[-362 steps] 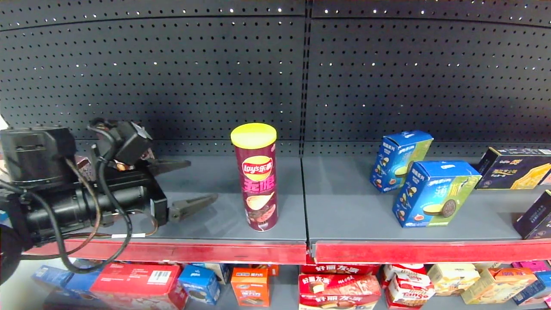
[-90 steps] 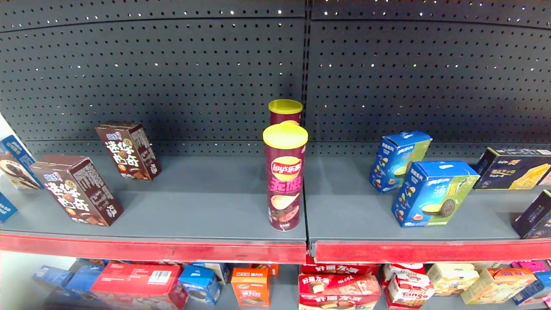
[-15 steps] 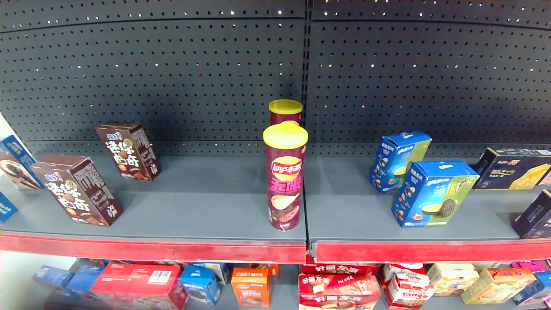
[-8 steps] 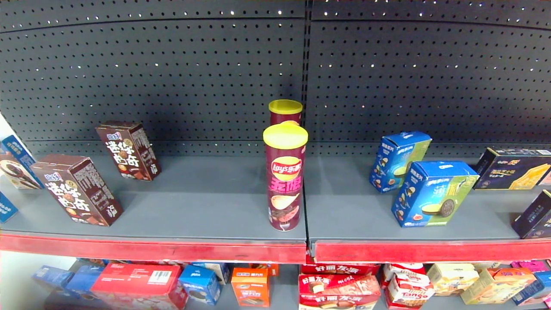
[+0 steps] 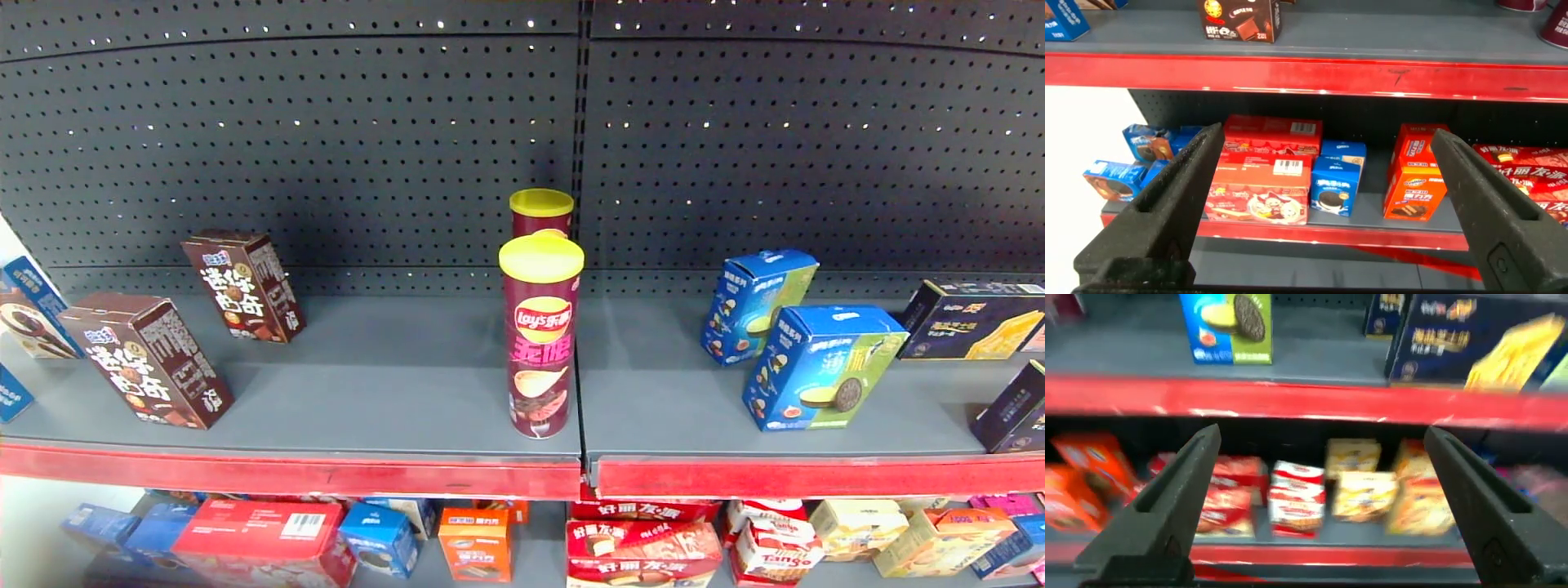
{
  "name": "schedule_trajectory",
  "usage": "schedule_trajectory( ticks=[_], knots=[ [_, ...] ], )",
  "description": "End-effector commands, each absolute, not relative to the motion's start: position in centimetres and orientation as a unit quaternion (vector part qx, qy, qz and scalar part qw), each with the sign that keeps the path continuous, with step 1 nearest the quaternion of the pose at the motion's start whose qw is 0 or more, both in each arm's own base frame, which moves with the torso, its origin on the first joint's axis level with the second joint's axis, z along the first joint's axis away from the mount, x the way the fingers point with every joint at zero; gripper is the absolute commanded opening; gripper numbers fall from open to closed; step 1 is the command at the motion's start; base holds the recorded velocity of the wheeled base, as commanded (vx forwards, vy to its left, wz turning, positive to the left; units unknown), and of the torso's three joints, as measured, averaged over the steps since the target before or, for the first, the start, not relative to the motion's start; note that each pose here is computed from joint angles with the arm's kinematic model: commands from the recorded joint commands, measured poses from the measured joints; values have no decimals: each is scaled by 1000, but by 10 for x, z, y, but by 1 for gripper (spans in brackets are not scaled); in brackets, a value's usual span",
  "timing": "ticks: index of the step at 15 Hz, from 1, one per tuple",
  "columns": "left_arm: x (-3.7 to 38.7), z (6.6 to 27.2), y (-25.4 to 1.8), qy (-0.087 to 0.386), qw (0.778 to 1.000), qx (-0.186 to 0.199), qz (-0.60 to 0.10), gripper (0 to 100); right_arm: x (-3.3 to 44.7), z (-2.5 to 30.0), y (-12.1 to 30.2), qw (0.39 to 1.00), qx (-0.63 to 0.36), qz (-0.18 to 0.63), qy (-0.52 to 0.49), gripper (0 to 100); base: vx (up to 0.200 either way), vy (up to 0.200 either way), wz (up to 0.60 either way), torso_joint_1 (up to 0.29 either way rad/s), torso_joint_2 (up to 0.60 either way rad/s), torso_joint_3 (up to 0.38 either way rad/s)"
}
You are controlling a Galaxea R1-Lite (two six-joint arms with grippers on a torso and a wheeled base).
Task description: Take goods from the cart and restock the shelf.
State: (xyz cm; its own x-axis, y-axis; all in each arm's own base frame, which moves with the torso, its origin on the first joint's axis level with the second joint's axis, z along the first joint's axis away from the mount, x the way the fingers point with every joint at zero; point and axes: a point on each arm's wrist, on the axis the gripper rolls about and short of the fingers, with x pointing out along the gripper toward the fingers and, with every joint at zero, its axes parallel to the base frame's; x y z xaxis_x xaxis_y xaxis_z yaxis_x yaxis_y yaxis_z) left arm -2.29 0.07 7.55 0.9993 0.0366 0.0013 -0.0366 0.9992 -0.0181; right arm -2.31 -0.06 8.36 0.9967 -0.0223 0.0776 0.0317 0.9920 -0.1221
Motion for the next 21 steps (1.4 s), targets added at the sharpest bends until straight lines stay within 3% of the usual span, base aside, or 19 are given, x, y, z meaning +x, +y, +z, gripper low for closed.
schedule_trajectory(
  ticks=[1, 5, 9, 14, 17, 21],
  knots=[
    [-23, 75, 1, 0, 1000, -9, 18, 100, -23, 83, 0, 997, -72, -6, -39, 100, 0, 0, 0, 0, 0, 0],
    [-23, 76, 1, -1, 1000, -9, 18, 100, -23, 84, -1, 997, -58, -31, -39, 100, 0, 0, 0, 0, 0, 0],
    [-23, 75, 1, 0, 1000, -9, 18, 100, -23, 84, -3, 997, 32, -62, -42, 100, 0, 0, 0, 0, 0, 0],
    [-23, 75, 1, 0, 1000, -9, 18, 100, -23, 84, -3, 997, 23, -59, -43, 100, 0, 0, 0, 0, 0, 0],
    [-23, 75, 1, 0, 1000, -9, 19, 100, -23, 75, 0, 1000, 0, -4, 2, 100, 0, 0, 0, 0, 0, 0],
    [-23, 75, 1, 0, 1000, -9, 18, 100, -23, 76, 0, 1000, -8, 7, -5, 100, 0, 0, 0, 0, 0, 0]
  ],
)
